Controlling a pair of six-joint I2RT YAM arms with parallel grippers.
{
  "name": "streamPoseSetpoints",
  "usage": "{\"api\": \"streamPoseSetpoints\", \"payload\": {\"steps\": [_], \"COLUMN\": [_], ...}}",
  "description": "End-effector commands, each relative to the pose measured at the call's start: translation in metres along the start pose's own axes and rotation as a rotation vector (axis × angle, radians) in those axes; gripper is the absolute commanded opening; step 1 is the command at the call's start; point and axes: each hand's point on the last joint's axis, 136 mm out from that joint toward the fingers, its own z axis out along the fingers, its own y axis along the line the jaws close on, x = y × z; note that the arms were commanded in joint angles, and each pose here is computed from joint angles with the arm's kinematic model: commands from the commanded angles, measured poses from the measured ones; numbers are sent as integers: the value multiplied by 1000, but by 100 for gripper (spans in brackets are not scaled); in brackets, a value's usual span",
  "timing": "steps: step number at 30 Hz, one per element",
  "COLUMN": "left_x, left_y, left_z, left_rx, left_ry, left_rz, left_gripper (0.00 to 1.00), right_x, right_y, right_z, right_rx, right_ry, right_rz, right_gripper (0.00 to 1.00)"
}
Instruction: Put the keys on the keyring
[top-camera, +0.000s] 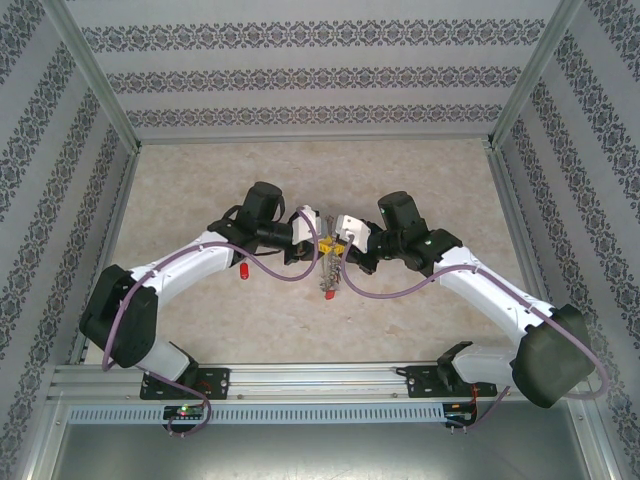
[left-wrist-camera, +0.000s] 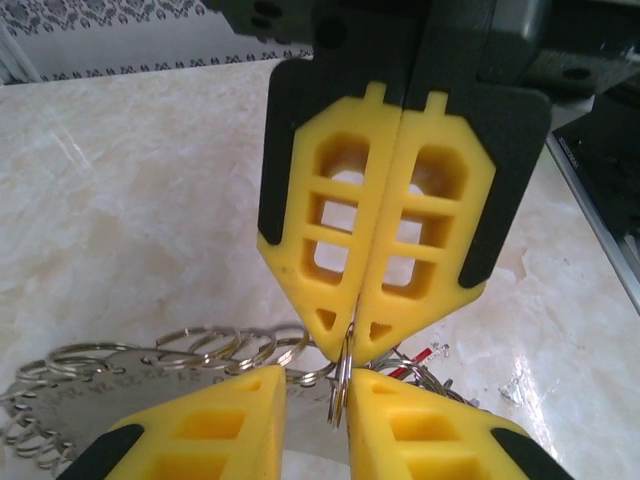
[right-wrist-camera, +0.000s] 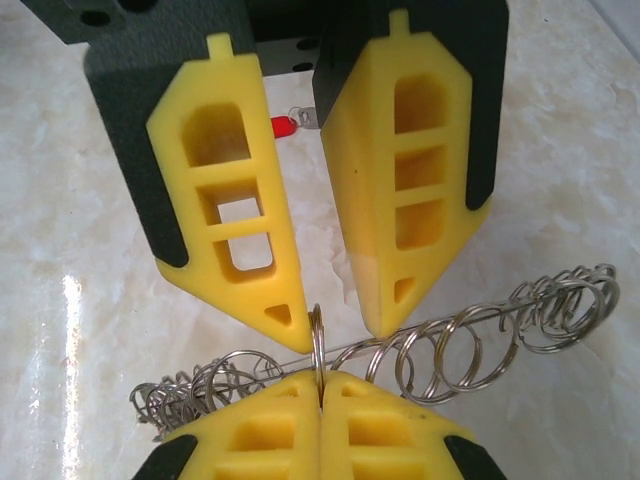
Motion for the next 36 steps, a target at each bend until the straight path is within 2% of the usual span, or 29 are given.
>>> {"api": "streamPoseSetpoints", "payload": {"steps": [1, 9, 13, 16, 18, 20, 21, 28, 30, 32, 36], "left_x": [-12, 11, 11, 8, 5, 1, -3, -33, -36, -39, -40], "left_y": [-6, -9, -7, -6, -5, -5, -5, -4, -4, -4, -4], "left_z": [1, 13, 13, 14, 14, 14, 14, 11, 11, 11, 12], "left_rx": [13, 35, 24, 24, 26, 25, 23, 14, 13, 15, 18], "left_ry": [-33, 81, 90, 86, 74, 52, 30, -180, -216, -241, -268], "left_rz": [34, 41, 47, 50, 49, 42, 40, 2, -9, -13, -26], "left_gripper": [23, 22, 15, 0, 0, 0, 0, 0, 0, 0, 0], "right_x": [-22, -30, -32, -32, -32, -32, -31, -12, -10, -9, -3], "right_y": [-4, -3, -3, -3, -4, -5, -7, -7, -6, -6, -9], "right_z": [-4, -6, -6, -6, -7, -8, -9, -9, -8, -9, -10], "right_rx": [5, -2, -3, -7, 1, 9, 19, 11, 13, 11, 14], "right_ry": [-59, -87, -94, -95, -99, -110, -121, -185, -207, -230, -246], "right_rz": [-18, -16, -16, -10, 1, 14, 25, 88, 91, 93, 115], "right_gripper": [0, 0, 0, 0, 0, 0, 5, 10, 12, 17, 19]}}
